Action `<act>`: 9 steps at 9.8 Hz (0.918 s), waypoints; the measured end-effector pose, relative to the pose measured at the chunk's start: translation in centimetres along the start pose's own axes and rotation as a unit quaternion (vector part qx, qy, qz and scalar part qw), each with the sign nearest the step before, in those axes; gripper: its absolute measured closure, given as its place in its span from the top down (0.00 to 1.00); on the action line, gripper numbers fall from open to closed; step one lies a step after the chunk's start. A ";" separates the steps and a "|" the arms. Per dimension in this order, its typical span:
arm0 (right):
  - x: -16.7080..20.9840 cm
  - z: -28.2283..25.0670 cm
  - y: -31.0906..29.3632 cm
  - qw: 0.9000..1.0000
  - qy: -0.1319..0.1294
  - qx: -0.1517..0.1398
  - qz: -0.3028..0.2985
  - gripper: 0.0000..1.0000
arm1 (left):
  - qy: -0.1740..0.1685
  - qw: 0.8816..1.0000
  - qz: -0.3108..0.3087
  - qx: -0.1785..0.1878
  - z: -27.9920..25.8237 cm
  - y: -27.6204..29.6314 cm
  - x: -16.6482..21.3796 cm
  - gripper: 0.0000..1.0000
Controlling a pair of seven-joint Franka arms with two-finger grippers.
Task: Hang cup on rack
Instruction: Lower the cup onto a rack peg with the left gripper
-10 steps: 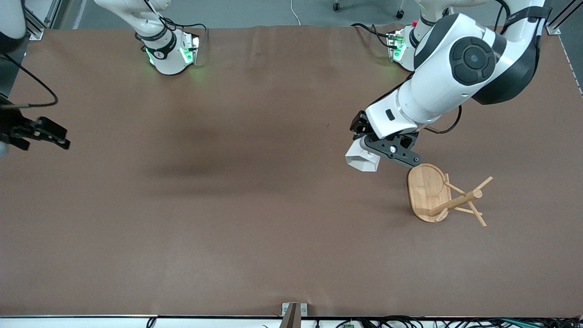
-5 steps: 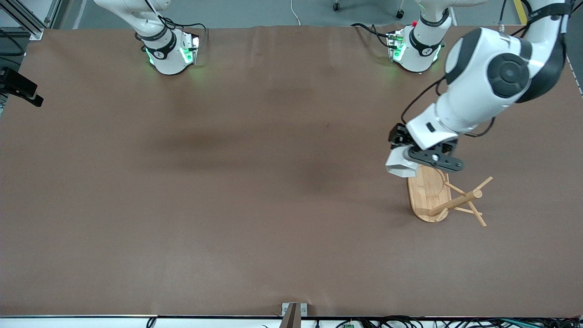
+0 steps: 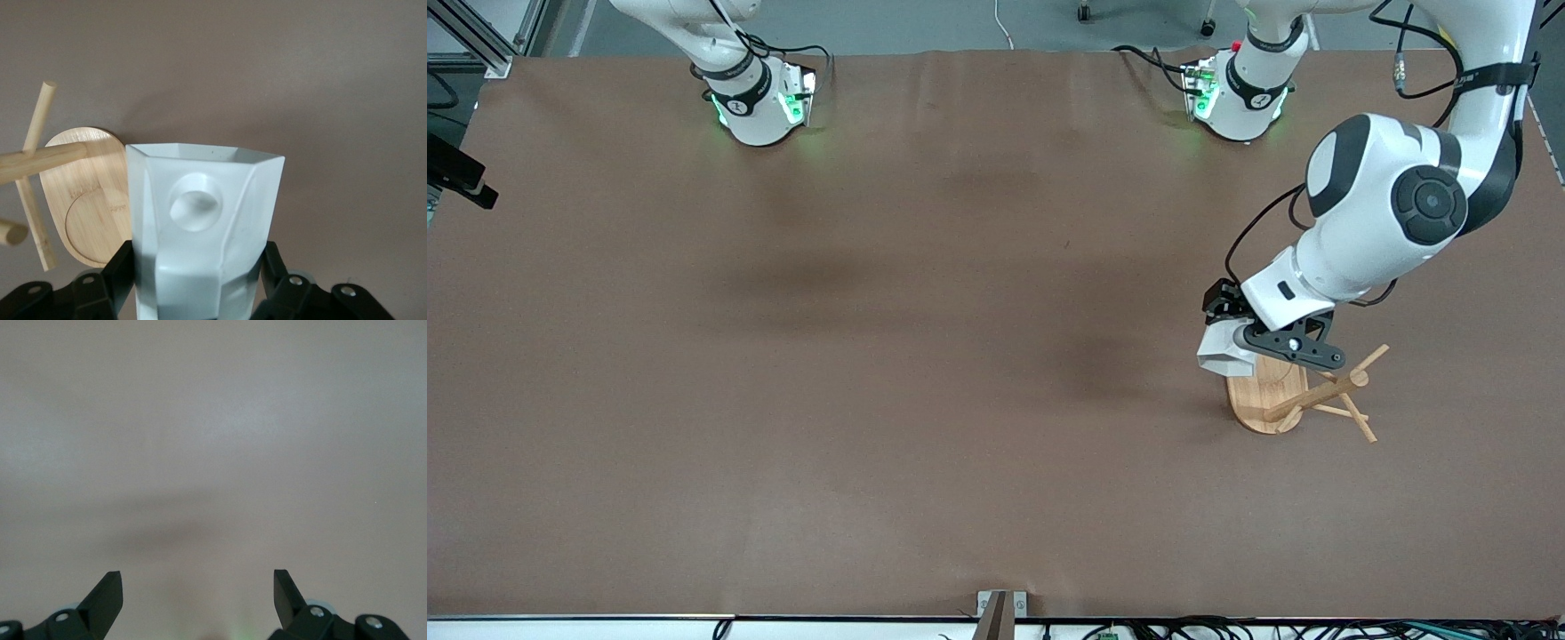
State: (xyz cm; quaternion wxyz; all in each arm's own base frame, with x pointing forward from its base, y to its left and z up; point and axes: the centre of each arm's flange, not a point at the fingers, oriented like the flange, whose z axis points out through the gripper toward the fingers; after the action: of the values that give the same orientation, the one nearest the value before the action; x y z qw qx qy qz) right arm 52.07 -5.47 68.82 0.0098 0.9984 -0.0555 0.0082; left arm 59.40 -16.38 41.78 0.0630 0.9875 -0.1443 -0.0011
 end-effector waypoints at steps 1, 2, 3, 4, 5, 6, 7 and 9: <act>0.0 -0.3 0.0 1.000 0.004 0.000 0.000 1.00 | -0.001 1.000 -0.001 -0.004 0.4 -0.9 0.1 0.79; 0.0 -0.5 0.0 1.000 0.005 0.000 0.000 1.00 | -0.002 1.000 -0.001 -0.011 0.6 -1.8 0.1 0.79; 0.0 -0.5 -0.2 1.000 0.006 0.000 -0.001 1.00 | -0.001 1.000 -0.002 -0.013 0.7 -2.6 0.1 0.79; 0.0 -0.5 -0.3 1.000 0.006 0.000 -0.002 1.00 | 0.000 1.000 -0.003 -0.014 0.8 -2.9 0.1 0.79; 0.0 -0.5 -0.4 1.000 0.006 0.000 -0.003 1.00 | 0.001 1.000 -0.006 -0.013 0.8 -3.2 0.2 0.79; 0.0 -0.5 -0.4 1.000 0.006 0.000 -0.004 1.00 | 0.001 1.000 -0.012 -0.012 0.7 -4.1 0.1 0.79; 0.0 -0.5 -0.4 1.000 0.006 0.000 -0.004 1.00 | 0.001 1.000 -0.015 -0.011 0.7 -4.9 0.0 0.79; 0.0 -0.5 -0.4 1.000 0.006 0.000 -0.004 1.00 | 0.000 1.000 -0.022 -0.009 0.9 -6.0 -0.1 0.79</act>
State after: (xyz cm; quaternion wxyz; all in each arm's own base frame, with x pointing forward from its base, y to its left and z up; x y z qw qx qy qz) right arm 52.07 -5.08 69.36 0.0100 0.9985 -0.0519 0.0141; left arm 61.03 -10.75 40.14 0.0723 0.9898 -0.1228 -0.0036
